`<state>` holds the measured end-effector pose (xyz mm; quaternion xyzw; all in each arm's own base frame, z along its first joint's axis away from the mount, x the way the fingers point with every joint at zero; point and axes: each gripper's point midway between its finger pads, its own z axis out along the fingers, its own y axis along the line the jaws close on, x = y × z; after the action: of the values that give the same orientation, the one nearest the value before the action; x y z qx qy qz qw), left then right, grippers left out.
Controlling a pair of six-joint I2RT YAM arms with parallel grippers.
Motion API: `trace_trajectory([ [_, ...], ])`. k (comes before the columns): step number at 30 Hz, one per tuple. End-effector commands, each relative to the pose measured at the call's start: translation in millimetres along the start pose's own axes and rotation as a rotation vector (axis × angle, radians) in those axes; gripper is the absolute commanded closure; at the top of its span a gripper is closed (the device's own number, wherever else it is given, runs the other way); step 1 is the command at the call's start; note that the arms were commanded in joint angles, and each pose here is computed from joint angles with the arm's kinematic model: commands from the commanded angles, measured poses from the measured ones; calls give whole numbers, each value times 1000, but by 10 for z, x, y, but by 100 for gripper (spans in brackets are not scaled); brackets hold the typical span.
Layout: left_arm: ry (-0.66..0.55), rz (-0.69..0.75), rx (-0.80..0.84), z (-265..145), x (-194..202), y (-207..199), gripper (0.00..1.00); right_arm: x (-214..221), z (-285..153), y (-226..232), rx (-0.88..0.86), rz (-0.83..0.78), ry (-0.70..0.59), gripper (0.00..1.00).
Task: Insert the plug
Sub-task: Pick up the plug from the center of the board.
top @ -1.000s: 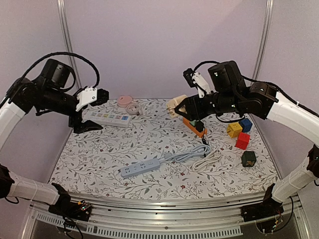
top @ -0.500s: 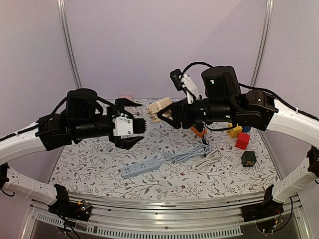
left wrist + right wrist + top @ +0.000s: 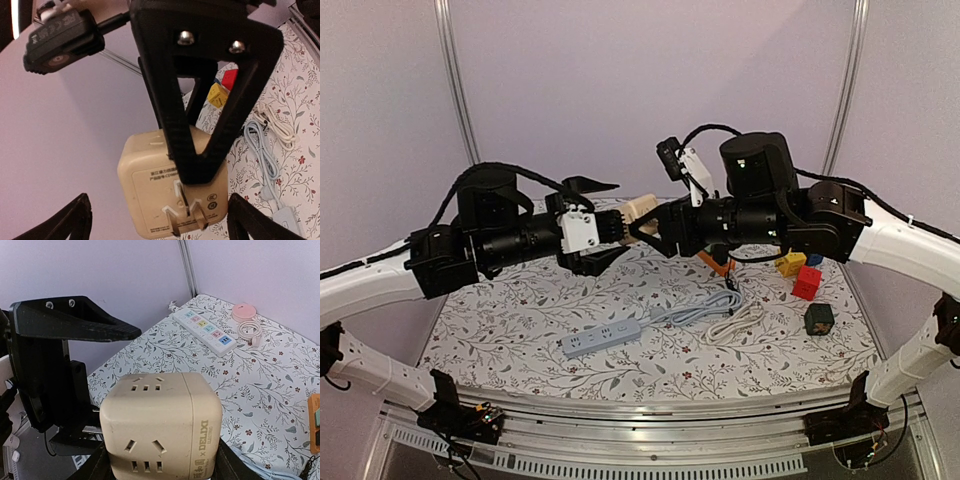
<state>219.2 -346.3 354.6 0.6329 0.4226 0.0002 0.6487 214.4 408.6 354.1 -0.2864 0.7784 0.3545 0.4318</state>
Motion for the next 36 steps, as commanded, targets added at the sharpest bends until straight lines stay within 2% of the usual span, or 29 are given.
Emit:
trace_trajectory([
  [1,-55,-10,11,20,-180,28,12,-158,-40,154,-57,5,-45,100],
  [6,-37,-15,40,56,-141,-42,16,-164,-77,209,-72,2,-51,100],
  [8,-38,-23,37,65,-148,-32,20,-179,-97,211,-69,-3,-57,100],
  [10,-41,-35,33,62,-168,-11,32,-165,-89,211,-66,-7,-52,100],
  [13,-41,-40,42,54,-184,-31,54,-152,-80,232,-76,-10,-47,100],
  [17,-36,-50,27,47,-185,6,100,-161,-79,292,-104,-22,-47,100],
  [19,-39,-64,24,24,-199,29,100,-128,-87,350,-139,-40,-31,100],
  [20,-45,-74,27,0,-217,36,100,-119,-90,354,-142,-48,-29,97],
  [21,-47,-88,34,-19,-226,35,100,-126,-116,364,-150,-57,-34,90],
  [22,-49,-108,38,-44,-238,46,100,-141,-158,377,-159,-75,-44,76],
  [25,-78,-196,83,-132,-324,24,100,-121,-258,387,-177,-146,-59,20],
  [26,-94,-227,100,-173,-367,26,100,-125,-334,394,-184,-172,-70,5],
  [27,-112,-267,124,-223,-413,18,100,-110,-397,399,-195,-214,-77,2],
  [29,-148,-357,185,-336,-517,-17,100,-48,-536,425,-228,-315,-102,1],
  [31,-189,-459,274,-476,-639,-89,100,94,-677,571,-349,-429,-144,1],
  [33,-247,-537,376,-621,-792,-178,100,123,-881,721,-457,-541,-262,1],
  [36,-353,-617,478,-796,-1044,-179,100,100,-1015,759,-488,-587,-412,1],
])
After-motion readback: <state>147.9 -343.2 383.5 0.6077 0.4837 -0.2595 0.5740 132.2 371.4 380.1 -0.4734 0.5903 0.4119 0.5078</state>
